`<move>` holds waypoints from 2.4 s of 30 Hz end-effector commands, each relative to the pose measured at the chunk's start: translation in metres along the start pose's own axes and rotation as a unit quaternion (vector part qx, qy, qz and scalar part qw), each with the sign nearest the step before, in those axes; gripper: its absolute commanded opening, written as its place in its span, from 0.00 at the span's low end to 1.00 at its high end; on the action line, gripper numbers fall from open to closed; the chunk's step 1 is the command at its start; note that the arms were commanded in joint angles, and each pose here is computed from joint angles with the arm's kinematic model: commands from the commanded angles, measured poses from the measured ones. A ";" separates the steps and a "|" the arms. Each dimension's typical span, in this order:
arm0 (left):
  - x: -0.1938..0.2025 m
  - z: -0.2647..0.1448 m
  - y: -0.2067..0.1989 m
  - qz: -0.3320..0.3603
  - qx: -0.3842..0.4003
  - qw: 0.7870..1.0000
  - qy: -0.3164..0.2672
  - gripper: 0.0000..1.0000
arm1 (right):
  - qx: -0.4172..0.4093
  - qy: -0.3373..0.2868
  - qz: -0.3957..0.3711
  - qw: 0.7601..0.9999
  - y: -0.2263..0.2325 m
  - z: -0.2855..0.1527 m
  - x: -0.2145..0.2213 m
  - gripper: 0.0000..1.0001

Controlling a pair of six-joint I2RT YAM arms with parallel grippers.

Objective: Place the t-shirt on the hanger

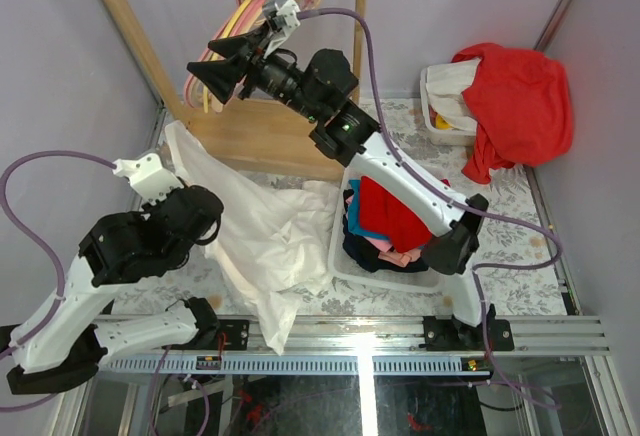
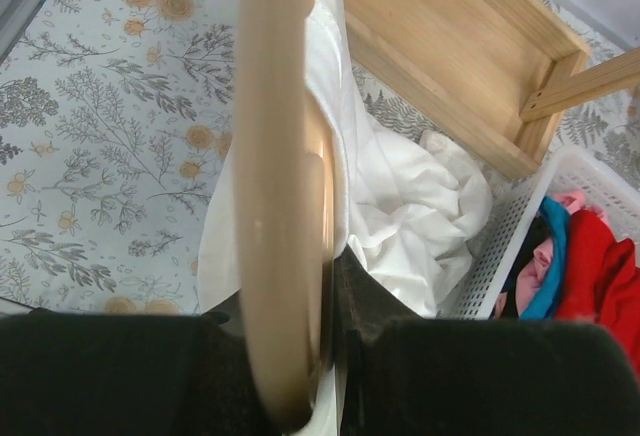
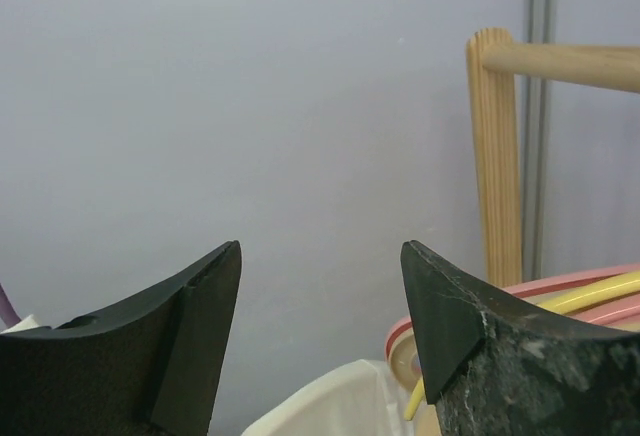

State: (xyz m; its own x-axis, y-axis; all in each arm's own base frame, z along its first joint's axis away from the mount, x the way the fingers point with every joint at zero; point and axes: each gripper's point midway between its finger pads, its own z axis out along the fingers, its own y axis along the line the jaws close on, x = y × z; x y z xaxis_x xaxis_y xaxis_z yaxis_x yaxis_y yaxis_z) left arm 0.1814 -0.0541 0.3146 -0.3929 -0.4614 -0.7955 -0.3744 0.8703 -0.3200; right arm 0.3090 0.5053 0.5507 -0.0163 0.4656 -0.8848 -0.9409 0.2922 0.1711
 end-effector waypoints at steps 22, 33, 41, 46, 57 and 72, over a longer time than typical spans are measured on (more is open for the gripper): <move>-0.010 -0.002 -0.007 0.002 0.027 1.000 -0.016 0.00 | 0.239 0.030 -0.140 0.960 -0.122 0.001 0.073 0.82; -0.034 -0.021 0.012 -0.036 0.036 0.998 -0.041 0.00 | 0.262 0.061 -0.148 0.952 -0.113 -0.043 0.052 0.83; -0.073 -0.047 0.012 -0.083 0.076 0.991 -0.068 0.00 | 0.221 0.106 -0.131 0.961 -0.069 -0.107 0.019 0.85; -0.081 -0.051 0.008 -0.083 0.080 0.991 -0.073 0.00 | 0.195 0.113 -0.134 0.965 -0.034 -0.157 -0.022 0.86; -0.105 -0.072 -0.057 -0.017 0.182 0.981 -0.066 0.00 | 0.188 0.121 -0.143 0.964 -0.003 -0.231 -0.063 0.88; -0.168 -0.067 -0.108 0.063 0.137 0.980 -0.128 0.00 | 0.218 0.141 -0.174 0.950 0.002 -0.295 -0.075 0.90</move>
State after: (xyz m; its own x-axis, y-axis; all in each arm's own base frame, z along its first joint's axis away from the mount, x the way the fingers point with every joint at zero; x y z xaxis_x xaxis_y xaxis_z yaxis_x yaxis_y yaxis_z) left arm 0.2399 -0.1101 0.4969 -0.2732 -0.3119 -0.9100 -0.0763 0.9500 -0.3027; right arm 0.2118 0.2416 0.4854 0.0829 0.0662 -0.9944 -0.7070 0.7071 -0.0118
